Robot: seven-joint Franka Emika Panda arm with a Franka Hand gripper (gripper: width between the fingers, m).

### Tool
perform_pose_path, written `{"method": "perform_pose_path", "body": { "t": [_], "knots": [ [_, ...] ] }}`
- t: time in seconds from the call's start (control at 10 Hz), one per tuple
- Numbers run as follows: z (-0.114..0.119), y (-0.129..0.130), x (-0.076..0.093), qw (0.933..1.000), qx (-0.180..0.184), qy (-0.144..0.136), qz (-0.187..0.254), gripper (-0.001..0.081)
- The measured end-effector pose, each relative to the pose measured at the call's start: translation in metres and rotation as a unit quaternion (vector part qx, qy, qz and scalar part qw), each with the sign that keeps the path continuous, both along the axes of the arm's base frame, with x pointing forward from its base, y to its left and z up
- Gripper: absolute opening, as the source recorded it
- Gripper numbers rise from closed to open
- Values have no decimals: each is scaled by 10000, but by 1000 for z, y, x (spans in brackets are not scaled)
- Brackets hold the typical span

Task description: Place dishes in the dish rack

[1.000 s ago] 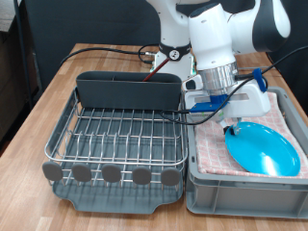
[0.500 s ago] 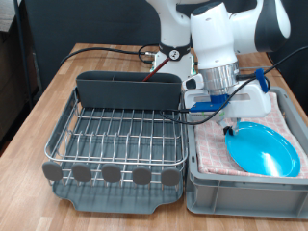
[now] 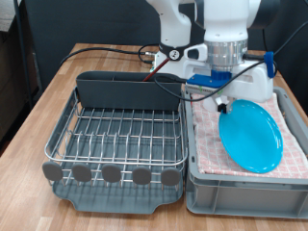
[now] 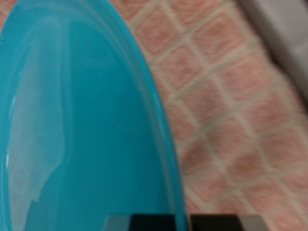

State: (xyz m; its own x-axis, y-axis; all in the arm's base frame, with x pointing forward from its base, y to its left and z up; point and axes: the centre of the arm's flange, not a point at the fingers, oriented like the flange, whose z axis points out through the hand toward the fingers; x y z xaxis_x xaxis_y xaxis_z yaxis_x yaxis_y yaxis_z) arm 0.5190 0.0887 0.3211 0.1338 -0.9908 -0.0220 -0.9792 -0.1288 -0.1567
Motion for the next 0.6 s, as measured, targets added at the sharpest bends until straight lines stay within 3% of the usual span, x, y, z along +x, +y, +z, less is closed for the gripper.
{"method": "perform_pose_path", "body": {
  "t": [0.4, 0.6],
  "knots": [
    [63, -20, -1, 9955, -751, 582, -34, 23],
    [93, -38, -2, 9886, -1269, 800, 131, 23]
  ]
}}
